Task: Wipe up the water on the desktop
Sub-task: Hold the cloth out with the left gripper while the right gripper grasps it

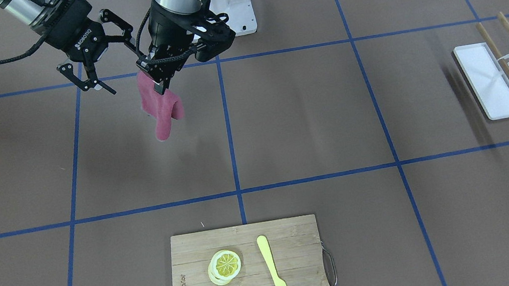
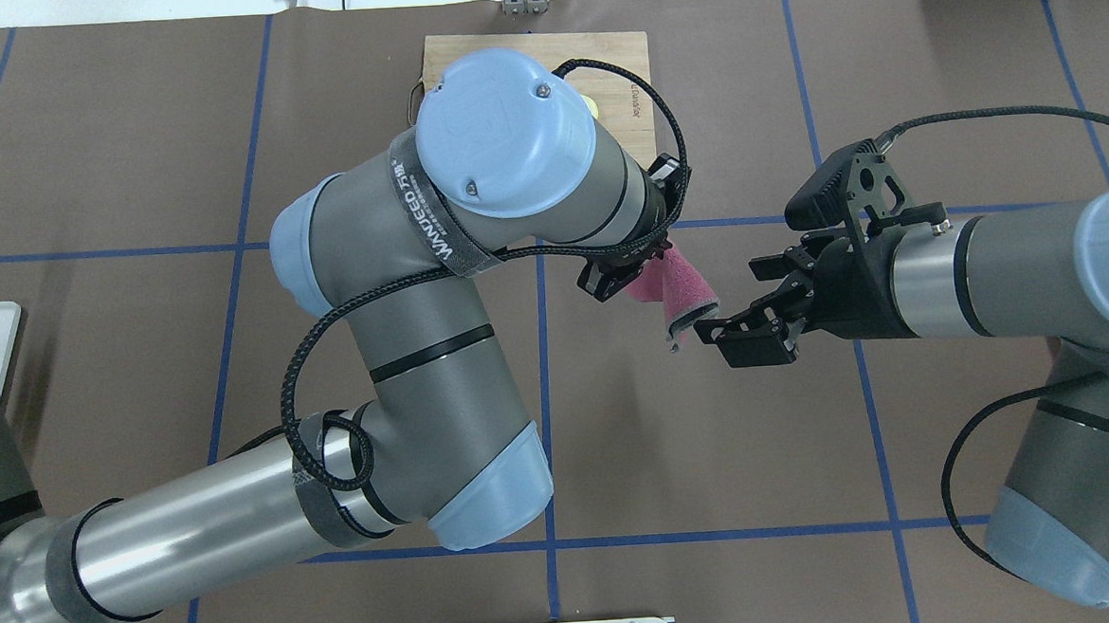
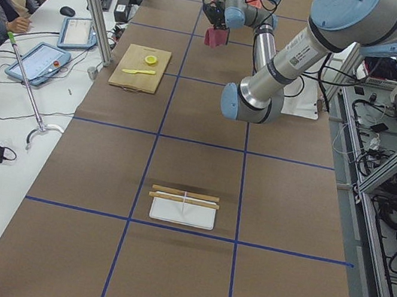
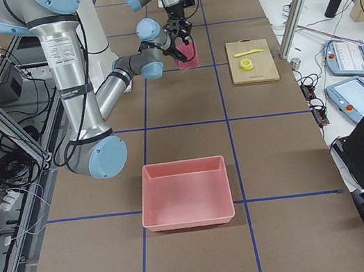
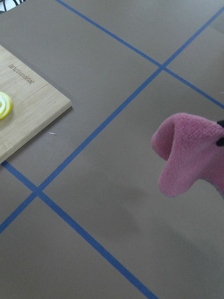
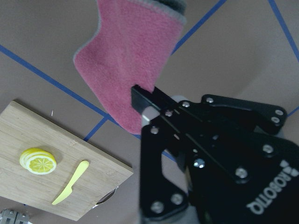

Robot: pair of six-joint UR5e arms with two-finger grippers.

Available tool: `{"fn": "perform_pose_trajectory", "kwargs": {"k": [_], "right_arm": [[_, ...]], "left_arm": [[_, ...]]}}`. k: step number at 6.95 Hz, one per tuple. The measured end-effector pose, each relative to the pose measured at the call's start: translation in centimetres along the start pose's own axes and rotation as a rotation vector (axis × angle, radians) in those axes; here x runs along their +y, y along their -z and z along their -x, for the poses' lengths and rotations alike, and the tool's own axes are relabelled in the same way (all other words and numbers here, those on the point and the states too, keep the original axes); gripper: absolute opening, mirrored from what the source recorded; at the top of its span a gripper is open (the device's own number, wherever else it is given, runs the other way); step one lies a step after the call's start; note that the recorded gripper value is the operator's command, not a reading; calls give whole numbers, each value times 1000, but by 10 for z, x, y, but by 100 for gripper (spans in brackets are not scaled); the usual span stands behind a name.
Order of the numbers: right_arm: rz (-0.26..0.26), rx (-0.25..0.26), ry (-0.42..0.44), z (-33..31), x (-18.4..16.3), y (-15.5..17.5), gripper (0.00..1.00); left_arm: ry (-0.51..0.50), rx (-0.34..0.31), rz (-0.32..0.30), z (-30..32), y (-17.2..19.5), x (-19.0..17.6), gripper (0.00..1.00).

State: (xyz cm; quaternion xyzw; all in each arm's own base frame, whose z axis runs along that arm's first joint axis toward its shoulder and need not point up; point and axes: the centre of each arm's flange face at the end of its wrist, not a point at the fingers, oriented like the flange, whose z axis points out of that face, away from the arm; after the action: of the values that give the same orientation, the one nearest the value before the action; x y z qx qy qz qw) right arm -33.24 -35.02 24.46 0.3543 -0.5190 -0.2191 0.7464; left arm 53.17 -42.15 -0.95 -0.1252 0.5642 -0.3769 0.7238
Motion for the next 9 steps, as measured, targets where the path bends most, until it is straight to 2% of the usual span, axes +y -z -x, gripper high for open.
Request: {"fn": "perform_pose_trajectory", "kwargs": {"k": [3,4,5,6,8,9], "right_arm": [[-55,62,23,12,3,-7,95],[-70,82,30,16,5,-10,77],[-84,91,36,18,8,-12,35],[-94,90,39,20,11,-12,2],[-95,89,34,19,17,-11,0],[-91,91,31,18,20,-11,0]], "left_arm": [[64,4,34,4,-1,21,0],[68,5,42,5,1,26,0],[70,10,49,4,4,30,0],[69,14,53,3,6,32,0],[58,15,56,4,7,32,0],[51,17,58,4,7,32,16]]}}
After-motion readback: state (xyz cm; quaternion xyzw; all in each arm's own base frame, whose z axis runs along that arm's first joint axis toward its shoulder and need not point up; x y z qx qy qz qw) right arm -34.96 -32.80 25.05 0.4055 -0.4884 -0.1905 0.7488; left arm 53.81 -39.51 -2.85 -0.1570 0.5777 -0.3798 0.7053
